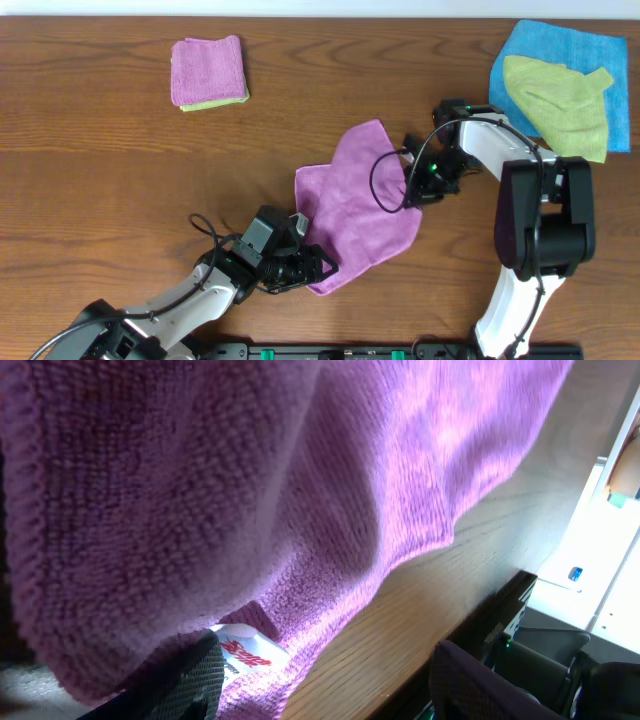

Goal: Fold the cloth

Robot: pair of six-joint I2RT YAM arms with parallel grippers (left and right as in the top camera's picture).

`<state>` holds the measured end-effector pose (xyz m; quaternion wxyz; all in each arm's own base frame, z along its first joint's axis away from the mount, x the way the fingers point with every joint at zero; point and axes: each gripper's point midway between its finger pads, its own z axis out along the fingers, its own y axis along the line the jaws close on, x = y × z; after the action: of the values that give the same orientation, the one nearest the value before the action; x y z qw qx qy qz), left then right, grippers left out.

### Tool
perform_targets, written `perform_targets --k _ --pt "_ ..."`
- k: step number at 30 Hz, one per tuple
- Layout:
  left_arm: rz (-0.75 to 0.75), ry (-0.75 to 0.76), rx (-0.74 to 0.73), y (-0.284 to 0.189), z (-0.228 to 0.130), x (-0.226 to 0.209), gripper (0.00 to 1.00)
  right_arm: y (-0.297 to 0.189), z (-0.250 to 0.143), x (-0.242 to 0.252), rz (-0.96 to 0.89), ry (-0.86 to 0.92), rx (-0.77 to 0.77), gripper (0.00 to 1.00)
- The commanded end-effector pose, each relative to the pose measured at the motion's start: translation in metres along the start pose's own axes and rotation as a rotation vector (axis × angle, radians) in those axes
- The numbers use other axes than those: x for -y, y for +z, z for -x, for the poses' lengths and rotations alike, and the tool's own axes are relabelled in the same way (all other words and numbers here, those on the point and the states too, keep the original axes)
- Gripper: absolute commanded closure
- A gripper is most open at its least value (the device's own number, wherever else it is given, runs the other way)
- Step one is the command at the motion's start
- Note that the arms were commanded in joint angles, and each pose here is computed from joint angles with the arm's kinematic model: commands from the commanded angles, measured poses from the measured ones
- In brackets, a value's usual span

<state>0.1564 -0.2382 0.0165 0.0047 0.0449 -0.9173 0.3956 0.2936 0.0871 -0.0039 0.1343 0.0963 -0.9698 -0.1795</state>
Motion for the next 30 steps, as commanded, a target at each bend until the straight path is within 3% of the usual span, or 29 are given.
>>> perform_targets --k 1,8,9,13,14,25,30 --pt "0.082 -0.043 -0.03 0.005 -0.014 -0.03 0.32 -0.013 -0.015 0.032 -0.219 0.183 -0.04 0.98" --pt "0.083 -0.042 -0.027 0.005 -0.013 -0.03 0.32 -0.067 -0.04 0.02 -0.29 0.35 -0.015 0.98" --pt "0.083 -0.041 -0.025 0.005 -0.013 -0.03 0.32 -0.073 -0.041 0.018 -0.29 0.367 0.0 0.94" --pt "0.067 -0.029 -0.013 0.005 -0.009 -0.026 0.32 -0.085 -0.054 0.012 -0.292 0.407 -0.007 0.08" --pt "0.064 -0.025 -0.01 0.005 -0.009 -0.025 0.32 -0.085 -0.058 0.012 -0.301 0.41 -0.017 0.01" --pt "0.077 -0.014 0.032 0.005 -0.001 -0.027 0.37 -0.092 -0.043 0.033 -0.412 0.448 0.071 0.01" --pt "0.069 -0.001 0.055 0.005 0.005 -0.024 0.37 -0.081 -0.061 0.031 -0.399 0.435 -0.013 0.01"
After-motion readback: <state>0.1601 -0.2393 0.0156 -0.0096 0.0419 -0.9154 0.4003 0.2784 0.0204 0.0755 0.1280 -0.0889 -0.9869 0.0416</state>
